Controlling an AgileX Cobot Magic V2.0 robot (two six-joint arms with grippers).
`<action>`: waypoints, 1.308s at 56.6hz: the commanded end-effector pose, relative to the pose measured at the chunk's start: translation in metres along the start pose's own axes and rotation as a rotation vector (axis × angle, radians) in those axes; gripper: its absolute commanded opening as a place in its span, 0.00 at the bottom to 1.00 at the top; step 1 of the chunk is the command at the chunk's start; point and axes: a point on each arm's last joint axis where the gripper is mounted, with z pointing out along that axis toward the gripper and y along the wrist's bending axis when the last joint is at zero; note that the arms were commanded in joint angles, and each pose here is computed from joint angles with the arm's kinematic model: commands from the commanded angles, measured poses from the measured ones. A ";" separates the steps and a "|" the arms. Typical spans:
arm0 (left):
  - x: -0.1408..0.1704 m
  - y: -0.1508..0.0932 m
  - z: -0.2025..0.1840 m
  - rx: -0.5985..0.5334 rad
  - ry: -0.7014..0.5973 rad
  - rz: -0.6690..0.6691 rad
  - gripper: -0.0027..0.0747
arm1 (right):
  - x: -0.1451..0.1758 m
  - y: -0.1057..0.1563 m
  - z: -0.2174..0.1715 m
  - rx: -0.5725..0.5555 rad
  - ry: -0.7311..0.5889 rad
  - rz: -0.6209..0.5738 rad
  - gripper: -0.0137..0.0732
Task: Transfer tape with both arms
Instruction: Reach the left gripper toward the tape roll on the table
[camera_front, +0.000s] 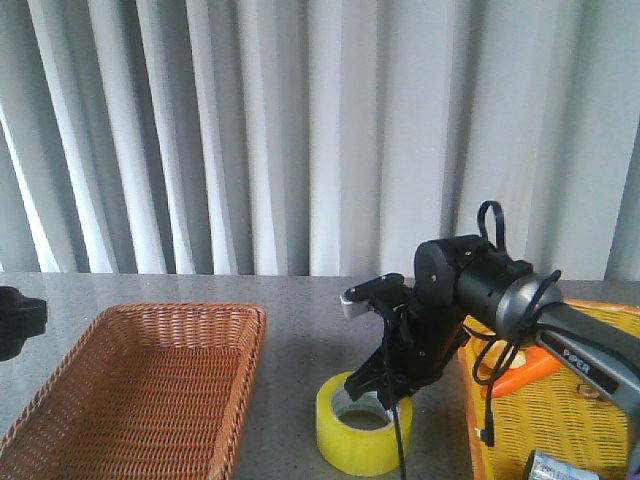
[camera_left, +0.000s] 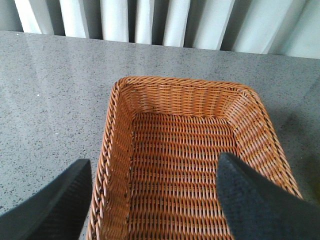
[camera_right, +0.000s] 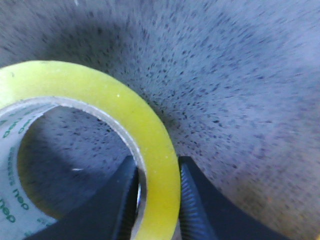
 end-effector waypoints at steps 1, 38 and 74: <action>-0.017 -0.005 -0.010 0.026 -0.108 -0.002 0.68 | -0.011 -0.002 -0.032 0.051 -0.121 -0.023 0.33; -0.040 -0.027 -0.025 0.092 -0.158 0.101 0.68 | 0.024 -0.064 -0.240 0.330 -0.688 0.237 0.67; -0.060 -0.168 0.051 0.385 0.055 0.375 0.68 | 0.132 -0.137 -0.261 0.426 -0.526 0.577 0.15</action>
